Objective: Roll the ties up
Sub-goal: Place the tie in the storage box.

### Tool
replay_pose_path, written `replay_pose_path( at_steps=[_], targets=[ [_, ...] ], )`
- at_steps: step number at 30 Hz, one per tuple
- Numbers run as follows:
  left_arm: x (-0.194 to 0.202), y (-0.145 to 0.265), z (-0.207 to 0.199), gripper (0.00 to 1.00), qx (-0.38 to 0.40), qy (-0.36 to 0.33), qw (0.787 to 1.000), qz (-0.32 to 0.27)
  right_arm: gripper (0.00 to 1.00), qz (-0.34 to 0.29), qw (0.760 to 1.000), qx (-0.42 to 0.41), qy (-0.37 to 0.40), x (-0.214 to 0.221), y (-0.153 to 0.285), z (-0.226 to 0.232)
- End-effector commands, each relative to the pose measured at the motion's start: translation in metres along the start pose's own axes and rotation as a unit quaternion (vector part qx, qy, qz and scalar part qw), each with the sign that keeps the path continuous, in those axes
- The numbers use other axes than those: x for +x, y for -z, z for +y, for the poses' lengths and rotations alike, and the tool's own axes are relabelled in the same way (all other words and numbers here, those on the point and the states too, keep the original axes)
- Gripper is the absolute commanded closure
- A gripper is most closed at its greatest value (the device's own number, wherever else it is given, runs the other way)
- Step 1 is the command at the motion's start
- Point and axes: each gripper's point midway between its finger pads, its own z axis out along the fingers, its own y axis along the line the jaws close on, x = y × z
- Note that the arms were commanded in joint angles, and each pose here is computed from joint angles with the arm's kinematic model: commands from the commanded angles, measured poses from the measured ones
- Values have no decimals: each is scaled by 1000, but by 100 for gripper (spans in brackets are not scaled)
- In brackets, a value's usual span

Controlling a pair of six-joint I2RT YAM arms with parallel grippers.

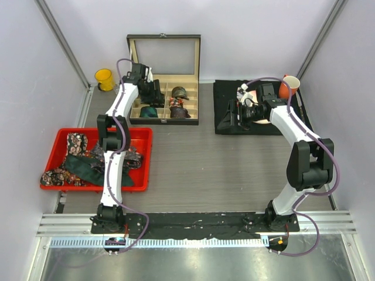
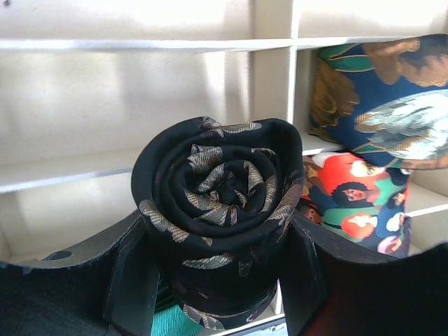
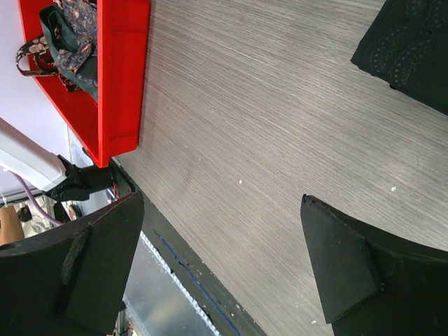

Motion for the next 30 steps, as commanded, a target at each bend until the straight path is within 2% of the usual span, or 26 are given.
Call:
replay_pose_path(
  at_steps=[1,2,9,19,30],
  targets=[
    [25,-15,69,100,-126,3,991,37,1,-14,1000,4,20,-14,6,2],
    [35,-16,69,100,-124,5,991,51,0,-13,1000,4,19,-14,5,1],
    [38,10,53,100,-103,-4,993,49,0,-13,1000,3,17,-15,4,-1],
    [40,35,44,100,-131,16,989,66,0,-13,1000,3,17,-17,3,-2],
    [80,8,72,100,-178,25,975,127,1,-10,1000,10,20,-10,6,-2]
  ],
)
